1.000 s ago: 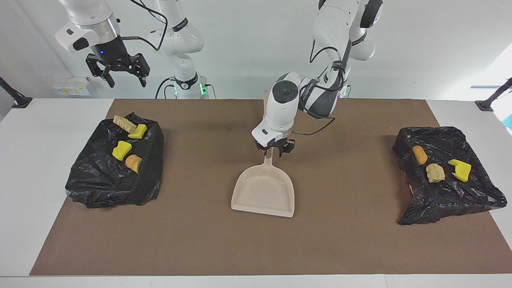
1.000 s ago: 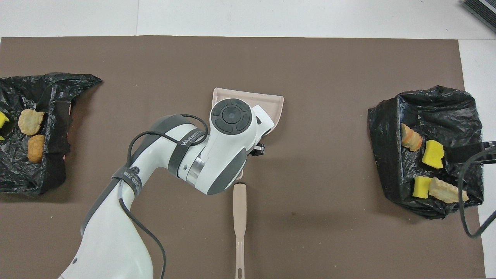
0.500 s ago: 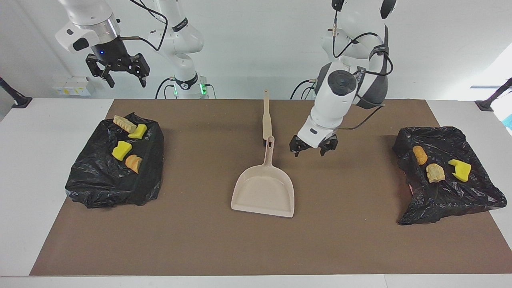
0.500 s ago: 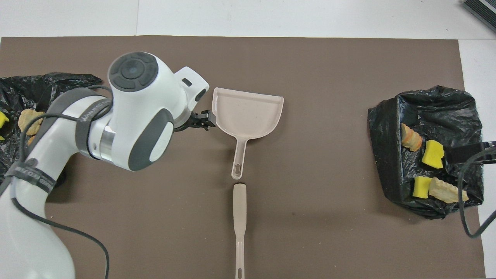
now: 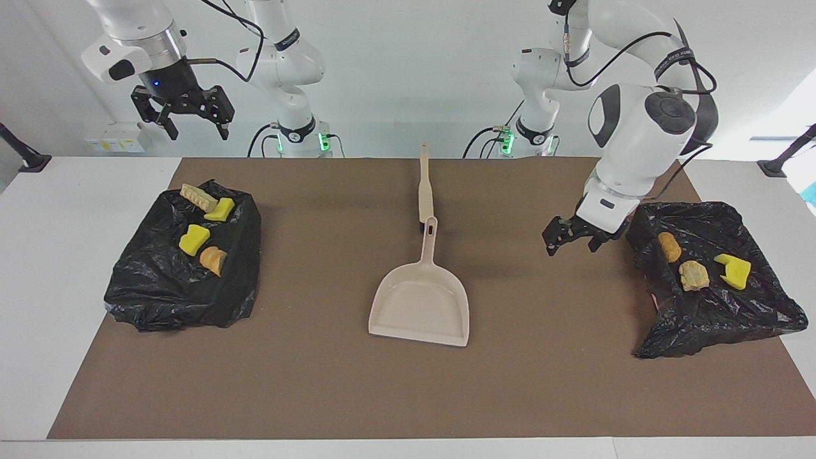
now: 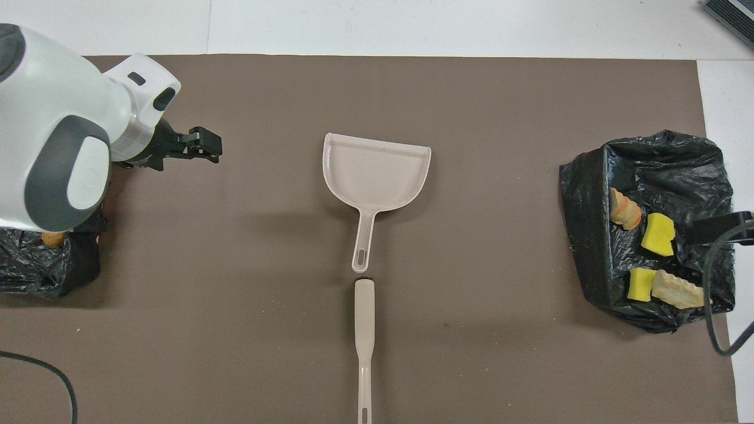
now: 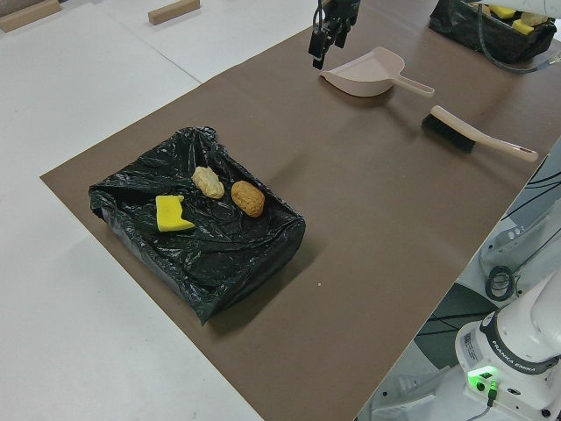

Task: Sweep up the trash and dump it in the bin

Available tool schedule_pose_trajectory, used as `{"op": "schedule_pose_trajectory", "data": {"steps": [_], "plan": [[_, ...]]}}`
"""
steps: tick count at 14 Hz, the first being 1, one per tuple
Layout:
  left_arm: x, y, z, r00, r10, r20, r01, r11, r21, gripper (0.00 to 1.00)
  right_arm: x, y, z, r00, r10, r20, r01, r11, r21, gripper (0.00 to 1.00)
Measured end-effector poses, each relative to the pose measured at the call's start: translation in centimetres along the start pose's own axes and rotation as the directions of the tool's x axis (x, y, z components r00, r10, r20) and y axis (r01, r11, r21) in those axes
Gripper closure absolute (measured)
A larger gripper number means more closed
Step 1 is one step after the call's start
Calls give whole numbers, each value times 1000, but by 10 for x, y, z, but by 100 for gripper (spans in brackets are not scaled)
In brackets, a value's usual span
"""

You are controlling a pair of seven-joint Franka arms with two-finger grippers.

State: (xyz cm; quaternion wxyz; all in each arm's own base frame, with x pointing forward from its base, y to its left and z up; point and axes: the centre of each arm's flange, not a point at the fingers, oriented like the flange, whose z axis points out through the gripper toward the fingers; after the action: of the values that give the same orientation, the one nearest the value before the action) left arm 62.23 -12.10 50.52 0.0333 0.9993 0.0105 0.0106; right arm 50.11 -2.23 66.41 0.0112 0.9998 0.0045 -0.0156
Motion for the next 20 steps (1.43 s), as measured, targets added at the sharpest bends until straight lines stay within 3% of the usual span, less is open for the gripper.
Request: {"op": "schedule_pose_trajectory", "data": {"steps": [4, 8, 13, 20], "plan": [[3, -59, -14, 995, 80, 55, -80, 997, 5, 0, 0, 0, 0, 1000, 0, 0, 0, 1000, 0, 0], [2, -107, -38, 998, 49, 38, -49, 999, 5, 0, 0, 0, 0, 1000, 0, 0, 0, 1000, 0, 0], [-6, -106, -48, 998, 52, 37, -52, 999, 2, 0, 0, 0, 0, 1000, 0, -1, 0, 1000, 0, 0], [-43, -105, -87, 996, 68, 59, -70, 997, 33, 0, 0, 0, 0, 1000, 1, -1, -1, 1000, 0, 0]]}}
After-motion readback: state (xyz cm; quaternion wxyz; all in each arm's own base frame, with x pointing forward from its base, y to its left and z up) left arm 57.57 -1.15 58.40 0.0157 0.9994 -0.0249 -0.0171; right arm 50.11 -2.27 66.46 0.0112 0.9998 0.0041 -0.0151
